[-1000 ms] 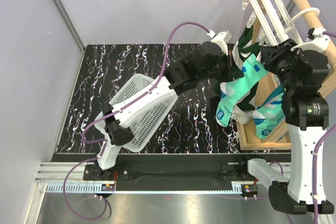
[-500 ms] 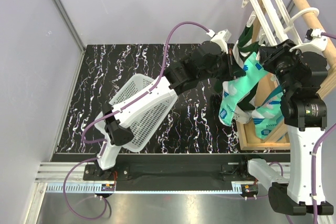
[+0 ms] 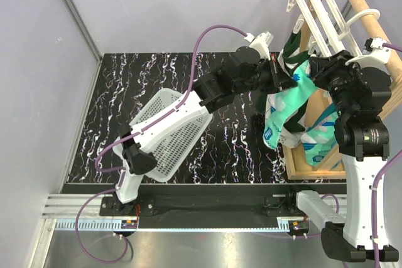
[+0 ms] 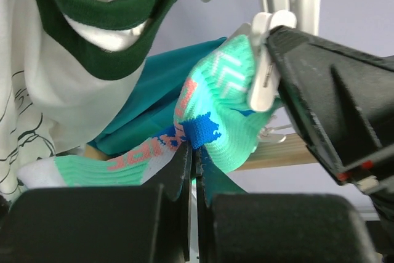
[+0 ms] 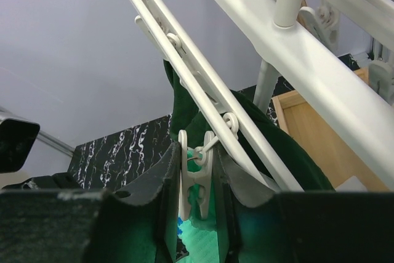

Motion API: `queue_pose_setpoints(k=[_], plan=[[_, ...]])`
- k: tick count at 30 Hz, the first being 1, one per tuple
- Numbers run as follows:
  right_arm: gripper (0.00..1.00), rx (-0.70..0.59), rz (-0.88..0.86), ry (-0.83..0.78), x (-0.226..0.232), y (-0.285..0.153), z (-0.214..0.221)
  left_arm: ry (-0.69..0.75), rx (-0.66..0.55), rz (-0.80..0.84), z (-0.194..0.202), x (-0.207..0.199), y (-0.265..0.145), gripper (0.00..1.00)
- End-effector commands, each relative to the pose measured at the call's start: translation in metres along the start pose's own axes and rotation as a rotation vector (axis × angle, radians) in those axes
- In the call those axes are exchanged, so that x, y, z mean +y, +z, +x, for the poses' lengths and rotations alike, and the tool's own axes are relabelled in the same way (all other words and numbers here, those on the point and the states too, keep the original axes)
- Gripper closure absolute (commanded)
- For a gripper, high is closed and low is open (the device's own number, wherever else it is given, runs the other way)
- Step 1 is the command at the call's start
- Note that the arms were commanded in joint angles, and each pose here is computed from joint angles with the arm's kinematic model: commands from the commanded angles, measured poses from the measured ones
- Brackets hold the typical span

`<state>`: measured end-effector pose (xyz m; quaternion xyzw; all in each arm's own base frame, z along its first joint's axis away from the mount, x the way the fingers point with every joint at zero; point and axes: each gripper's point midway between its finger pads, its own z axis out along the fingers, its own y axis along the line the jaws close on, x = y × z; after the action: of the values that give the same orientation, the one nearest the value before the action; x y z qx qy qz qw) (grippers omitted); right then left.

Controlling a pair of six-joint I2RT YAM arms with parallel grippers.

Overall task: Clip the socks to the hanger
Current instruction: Clamp the sock onto the hanger.

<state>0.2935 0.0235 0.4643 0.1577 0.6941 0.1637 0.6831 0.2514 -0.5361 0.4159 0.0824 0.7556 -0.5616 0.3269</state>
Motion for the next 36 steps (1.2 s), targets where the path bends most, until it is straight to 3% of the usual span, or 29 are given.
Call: queue_pose_setpoints(k=[1, 10, 18, 20, 32, 35, 36], plan=[[1.00, 0.149, -0.087, 0.013, 0.014, -0.001, 0.034, -0.001, -0.099, 0.176, -0.039, -0.061, -0.037, 1.00], [0.99, 0.118, -0.050, 0.007, 0.009, -0.003, 0.024, -0.014, -0.087, 0.233, -0.038, -0.075, -0.043, 1.00], [0.82, 0.118, -0.060, 0.014, 0.013, -0.003, 0.021, -0.009, -0.092, 0.242, -0.038, -0.075, -0.042, 1.00], [0.70, 0.116, -0.057, 0.020, 0.013, -0.004, 0.020, -0.012, -0.087, 0.241, -0.036, -0.074, -0.038, 1.00], [0.30, 0.130, -0.034, 0.053, 0.013, -0.014, 0.017, -0.027, -0.046, 0.234, -0.028, -0.051, -0.012, 0.99], [0.15, 0.128, -0.001, 0.057, 0.008, -0.020, 0.015, -0.051, -0.032, 0.213, -0.023, -0.032, -0.004, 0.71], [0.10, 0.133, 0.009, 0.056, 0.007, -0.021, 0.015, -0.061, -0.031, 0.210, -0.022, -0.030, -0.004, 0.55]])
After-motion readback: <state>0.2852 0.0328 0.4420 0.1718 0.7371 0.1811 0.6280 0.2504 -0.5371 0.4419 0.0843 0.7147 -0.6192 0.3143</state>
